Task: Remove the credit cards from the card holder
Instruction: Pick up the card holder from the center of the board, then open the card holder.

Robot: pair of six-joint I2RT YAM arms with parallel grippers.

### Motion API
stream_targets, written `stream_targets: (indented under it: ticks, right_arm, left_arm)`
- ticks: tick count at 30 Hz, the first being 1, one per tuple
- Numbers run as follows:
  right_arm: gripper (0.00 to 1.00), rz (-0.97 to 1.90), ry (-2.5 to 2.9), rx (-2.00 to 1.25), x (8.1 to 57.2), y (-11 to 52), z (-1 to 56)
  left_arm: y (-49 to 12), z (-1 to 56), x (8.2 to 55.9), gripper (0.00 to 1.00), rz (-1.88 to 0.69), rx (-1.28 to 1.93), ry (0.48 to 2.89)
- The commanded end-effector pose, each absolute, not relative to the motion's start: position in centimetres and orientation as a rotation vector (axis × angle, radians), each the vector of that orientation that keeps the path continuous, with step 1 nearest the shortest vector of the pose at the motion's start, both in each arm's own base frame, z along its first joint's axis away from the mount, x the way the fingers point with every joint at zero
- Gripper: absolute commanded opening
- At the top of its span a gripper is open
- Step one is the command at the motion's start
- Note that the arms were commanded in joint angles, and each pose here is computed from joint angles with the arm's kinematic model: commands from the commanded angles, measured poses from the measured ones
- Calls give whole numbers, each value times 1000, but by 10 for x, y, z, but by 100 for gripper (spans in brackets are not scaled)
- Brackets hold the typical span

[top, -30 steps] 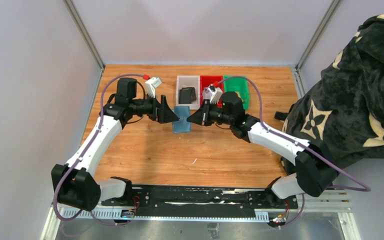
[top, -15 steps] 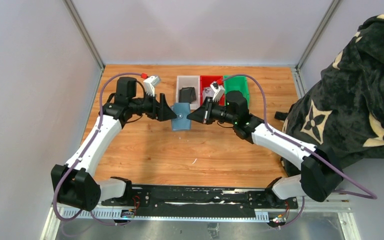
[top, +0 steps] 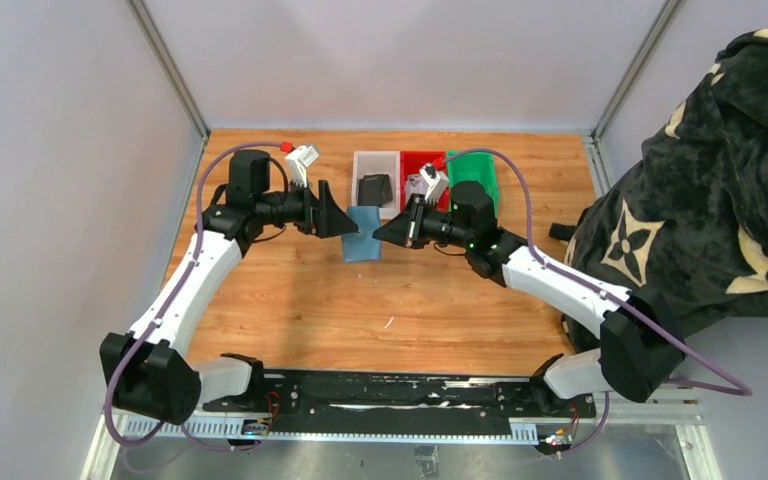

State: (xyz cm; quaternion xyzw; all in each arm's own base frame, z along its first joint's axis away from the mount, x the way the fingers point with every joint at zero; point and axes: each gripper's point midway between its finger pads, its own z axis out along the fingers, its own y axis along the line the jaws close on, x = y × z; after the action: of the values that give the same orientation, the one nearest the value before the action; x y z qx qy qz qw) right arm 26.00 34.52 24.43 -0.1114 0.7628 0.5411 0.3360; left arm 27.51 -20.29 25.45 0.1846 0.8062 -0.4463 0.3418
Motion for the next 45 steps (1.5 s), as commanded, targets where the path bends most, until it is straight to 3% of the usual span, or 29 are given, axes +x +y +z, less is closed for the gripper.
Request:
stream_targets:
  ticks: [1,8,28,34,45]
  right_arm:
    - [0,1470,1907,-305,262,350,269]
    - [0,1472,1902,-305,259,348,271]
    - [0,1473,1877,-311,254,343,282]
    - [0,1502,1869,-319,252,349,284]
    - [0,1556,1838,-324,252,358,294]
  left_arm:
    - [-211,261,266,79,-1260,479,2081]
    - [-202,255,272,74,-1139,477,2104]
    - [-189,244,273,76,-1014,482,2132]
    - [-208,270,261,81,-1240,440,2071]
    - [-216,285,262,66,-1341,399,2038]
